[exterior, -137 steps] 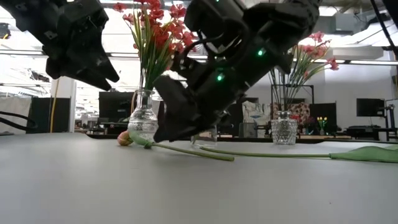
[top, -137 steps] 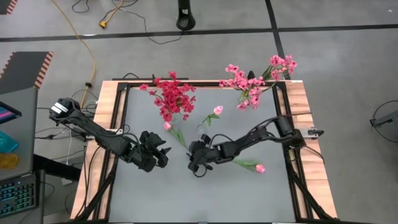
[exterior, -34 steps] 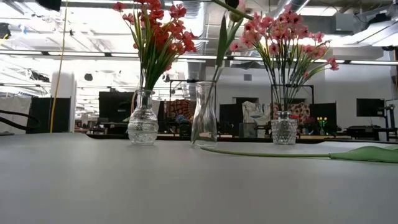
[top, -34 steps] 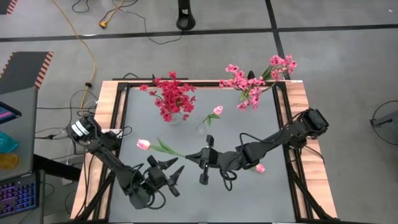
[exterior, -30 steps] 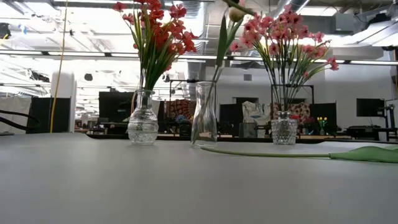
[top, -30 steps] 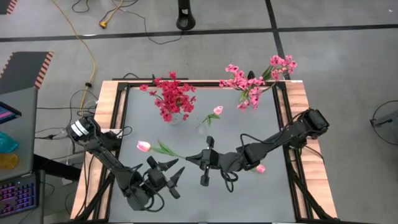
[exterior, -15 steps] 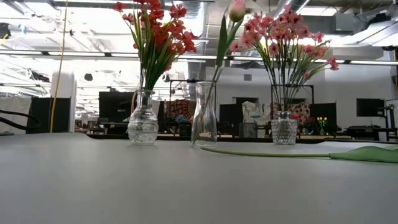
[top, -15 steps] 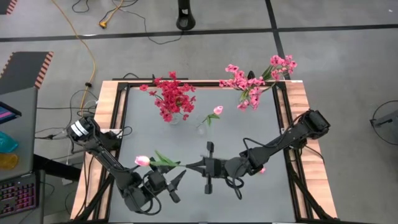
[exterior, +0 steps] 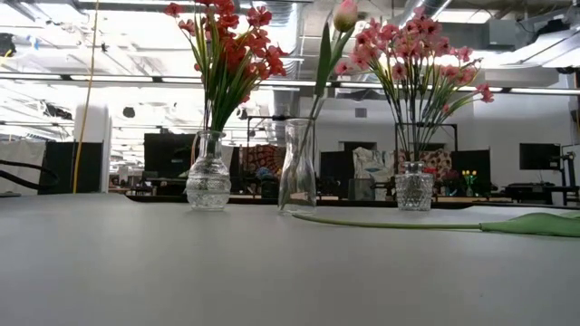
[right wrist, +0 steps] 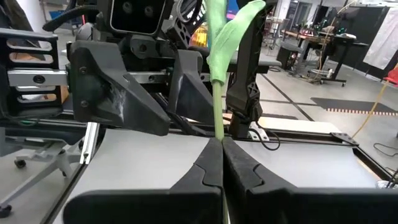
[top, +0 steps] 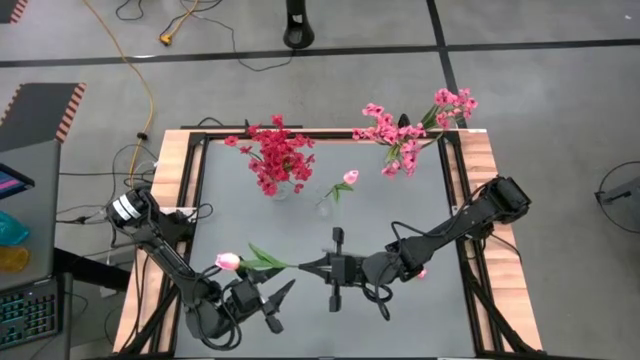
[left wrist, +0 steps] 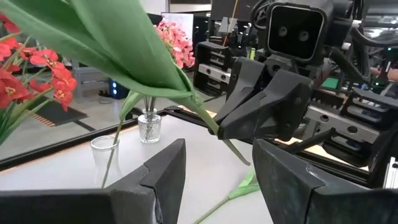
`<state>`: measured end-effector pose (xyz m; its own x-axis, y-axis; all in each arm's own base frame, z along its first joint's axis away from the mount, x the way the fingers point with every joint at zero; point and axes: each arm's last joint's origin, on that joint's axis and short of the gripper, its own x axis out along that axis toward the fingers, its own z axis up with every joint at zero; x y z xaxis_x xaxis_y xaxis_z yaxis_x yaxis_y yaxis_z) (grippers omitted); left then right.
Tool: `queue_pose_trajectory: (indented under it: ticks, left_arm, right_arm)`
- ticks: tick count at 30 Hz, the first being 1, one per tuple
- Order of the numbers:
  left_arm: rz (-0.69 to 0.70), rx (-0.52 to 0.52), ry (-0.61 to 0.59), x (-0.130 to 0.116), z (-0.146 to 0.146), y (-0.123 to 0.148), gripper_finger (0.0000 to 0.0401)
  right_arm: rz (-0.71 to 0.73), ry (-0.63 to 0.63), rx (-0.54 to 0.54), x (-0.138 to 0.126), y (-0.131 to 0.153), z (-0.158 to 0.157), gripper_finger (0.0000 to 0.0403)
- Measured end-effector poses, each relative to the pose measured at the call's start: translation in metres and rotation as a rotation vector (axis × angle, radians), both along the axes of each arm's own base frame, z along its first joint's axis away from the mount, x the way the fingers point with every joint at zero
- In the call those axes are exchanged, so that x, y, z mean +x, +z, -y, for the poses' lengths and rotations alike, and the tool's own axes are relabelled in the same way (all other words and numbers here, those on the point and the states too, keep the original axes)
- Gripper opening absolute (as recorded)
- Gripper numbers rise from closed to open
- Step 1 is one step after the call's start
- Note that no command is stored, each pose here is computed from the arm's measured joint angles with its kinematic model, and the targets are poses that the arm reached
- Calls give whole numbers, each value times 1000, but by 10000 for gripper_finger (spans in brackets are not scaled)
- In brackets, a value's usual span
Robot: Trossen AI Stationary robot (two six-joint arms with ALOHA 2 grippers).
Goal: Sort flowers into vase by color
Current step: Put the pink flower into the bottom transparent vase
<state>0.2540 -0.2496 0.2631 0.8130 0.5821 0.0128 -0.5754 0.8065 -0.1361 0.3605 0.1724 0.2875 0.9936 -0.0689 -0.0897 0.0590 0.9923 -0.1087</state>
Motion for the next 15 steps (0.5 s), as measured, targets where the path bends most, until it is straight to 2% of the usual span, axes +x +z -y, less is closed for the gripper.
queue_pose_trajectory:
  ticks: [15]
  left_arm:
    - [37, 18, -7, -1, -7, 21, 173]
  right_arm:
    - [6, 1, 4, 0, 1, 0, 22]
